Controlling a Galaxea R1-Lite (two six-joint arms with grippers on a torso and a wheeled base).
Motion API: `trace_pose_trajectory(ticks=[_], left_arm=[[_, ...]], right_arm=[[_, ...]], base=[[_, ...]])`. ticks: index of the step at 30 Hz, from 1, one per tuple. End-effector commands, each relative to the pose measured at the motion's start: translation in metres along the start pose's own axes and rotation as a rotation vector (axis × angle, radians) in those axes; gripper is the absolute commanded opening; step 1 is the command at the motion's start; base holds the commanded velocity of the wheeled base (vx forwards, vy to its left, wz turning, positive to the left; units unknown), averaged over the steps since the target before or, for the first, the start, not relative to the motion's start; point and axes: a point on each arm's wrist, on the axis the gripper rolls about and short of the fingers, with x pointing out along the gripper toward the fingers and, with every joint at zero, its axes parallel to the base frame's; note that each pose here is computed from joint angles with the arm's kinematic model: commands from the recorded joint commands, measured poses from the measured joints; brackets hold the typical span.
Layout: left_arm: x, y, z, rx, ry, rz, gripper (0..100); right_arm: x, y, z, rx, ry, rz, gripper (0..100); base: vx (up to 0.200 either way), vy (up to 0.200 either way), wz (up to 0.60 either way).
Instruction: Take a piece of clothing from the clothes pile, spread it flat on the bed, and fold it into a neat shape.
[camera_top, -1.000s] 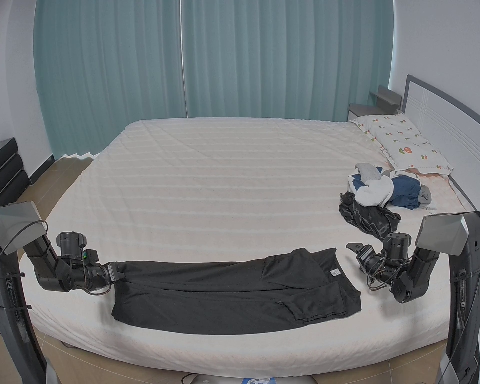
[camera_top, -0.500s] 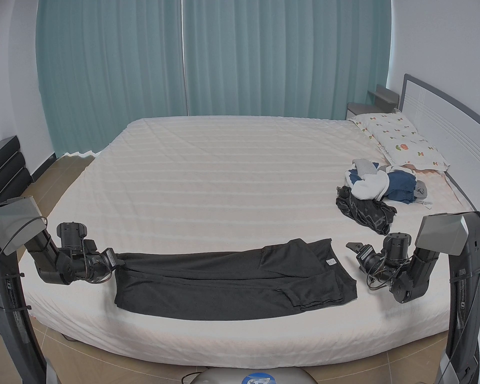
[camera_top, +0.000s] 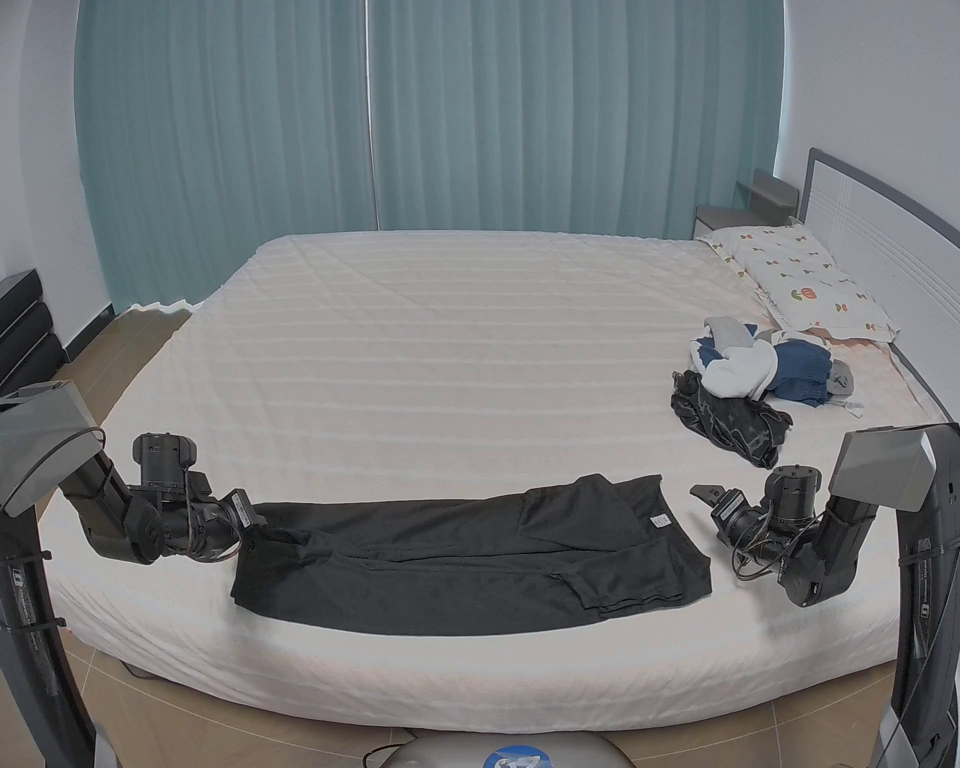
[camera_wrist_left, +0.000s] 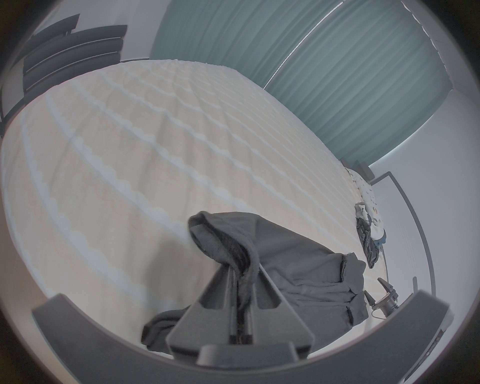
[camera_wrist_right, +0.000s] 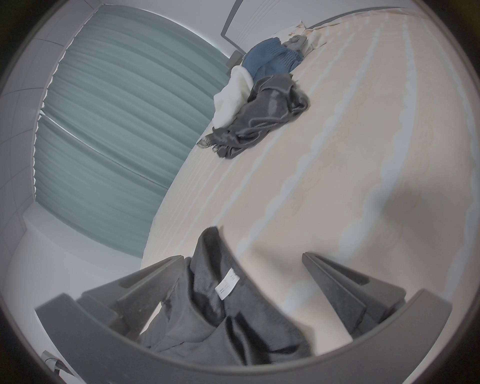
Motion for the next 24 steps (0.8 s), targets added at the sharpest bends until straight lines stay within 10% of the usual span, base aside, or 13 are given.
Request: trace_pose_trajectory(ticks=[1, 24], left_arm=[[-0.009, -0.023, 0.004, 0.009, -0.027, -0.022, 0], [-0.016, -0.126, -0.009, 0.032, 0.065, 0.111, 0]], right_arm=[[0.0, -0.001, 0.0, 0.0, 0.0, 0.0, 100], [0.0, 0.0, 0.0, 0.002, -0.002, 0.002, 100]], base=[[0.0, -0.2, 0.0], [0.0, -0.2, 0.0]])
